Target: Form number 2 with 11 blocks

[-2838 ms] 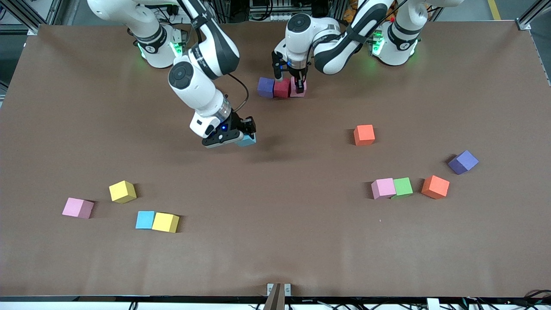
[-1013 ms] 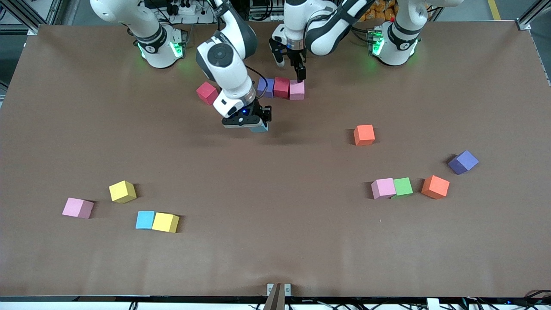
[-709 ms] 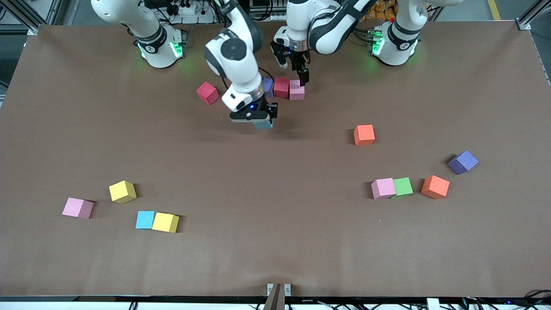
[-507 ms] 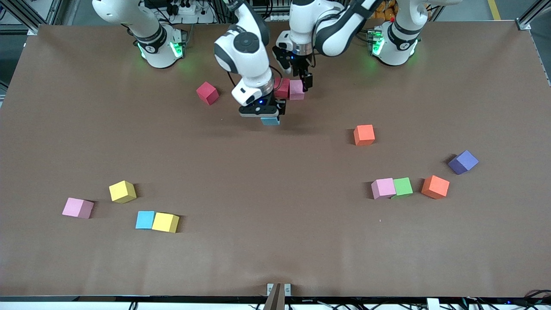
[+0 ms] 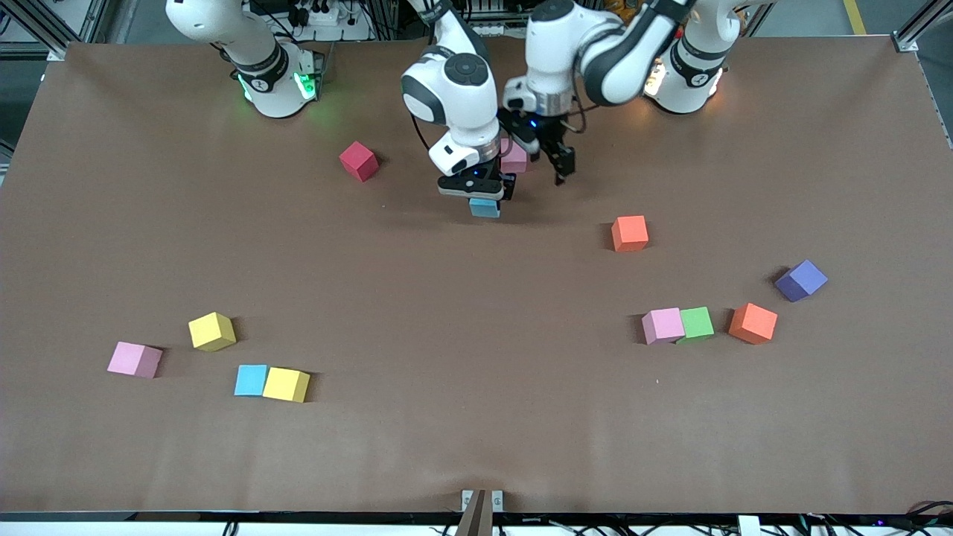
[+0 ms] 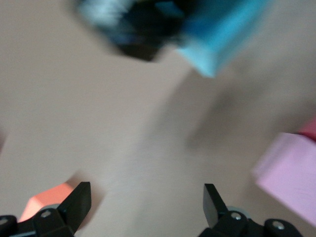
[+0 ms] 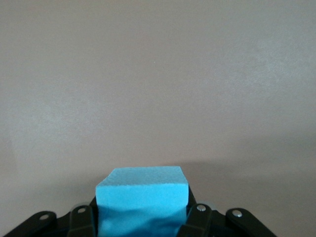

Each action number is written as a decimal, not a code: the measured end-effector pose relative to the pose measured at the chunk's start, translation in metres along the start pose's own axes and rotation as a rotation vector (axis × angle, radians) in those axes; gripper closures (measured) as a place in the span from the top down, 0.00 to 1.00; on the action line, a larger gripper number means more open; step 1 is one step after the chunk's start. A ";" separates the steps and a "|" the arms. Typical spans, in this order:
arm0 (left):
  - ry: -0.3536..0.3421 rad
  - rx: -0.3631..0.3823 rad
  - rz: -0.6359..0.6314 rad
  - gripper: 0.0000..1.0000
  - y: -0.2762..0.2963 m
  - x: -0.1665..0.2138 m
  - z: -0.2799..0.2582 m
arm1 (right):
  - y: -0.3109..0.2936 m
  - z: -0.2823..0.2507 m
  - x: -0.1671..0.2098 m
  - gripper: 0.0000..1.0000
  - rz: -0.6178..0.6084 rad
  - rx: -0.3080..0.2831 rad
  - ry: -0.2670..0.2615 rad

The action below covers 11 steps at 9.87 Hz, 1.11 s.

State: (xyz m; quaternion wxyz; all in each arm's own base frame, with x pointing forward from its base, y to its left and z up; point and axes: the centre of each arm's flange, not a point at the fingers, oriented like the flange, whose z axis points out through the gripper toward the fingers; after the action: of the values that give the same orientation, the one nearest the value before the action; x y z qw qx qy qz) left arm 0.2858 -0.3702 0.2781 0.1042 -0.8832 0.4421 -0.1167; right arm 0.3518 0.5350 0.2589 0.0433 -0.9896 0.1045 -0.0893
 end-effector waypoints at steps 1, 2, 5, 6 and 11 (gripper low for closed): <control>-0.018 0.011 -0.065 1.00 -0.032 -0.002 0.009 | -0.006 0.008 -0.008 0.59 0.006 -0.008 0.005; -0.033 0.018 -0.124 1.00 -0.060 -0.005 0.016 | -0.012 0.013 -0.017 0.59 0.005 -0.010 0.010; -0.060 0.042 -0.261 1.00 -0.125 -0.017 0.030 | -0.030 0.027 -0.048 0.59 -0.026 -0.034 0.023; -0.064 0.052 -0.306 1.00 -0.146 -0.020 0.032 | -0.034 0.029 -0.052 0.59 -0.040 -0.038 0.032; -0.084 -0.084 -0.570 1.00 -0.225 -0.018 0.021 | -0.039 0.033 -0.072 0.59 -0.102 -0.060 0.050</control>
State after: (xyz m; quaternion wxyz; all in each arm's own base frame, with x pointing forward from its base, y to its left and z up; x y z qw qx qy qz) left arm 0.4522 -0.2217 0.3206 0.0490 -0.9794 0.1760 -0.0861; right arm 0.2960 0.5912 0.2188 0.0063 -0.9919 0.0577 -0.1127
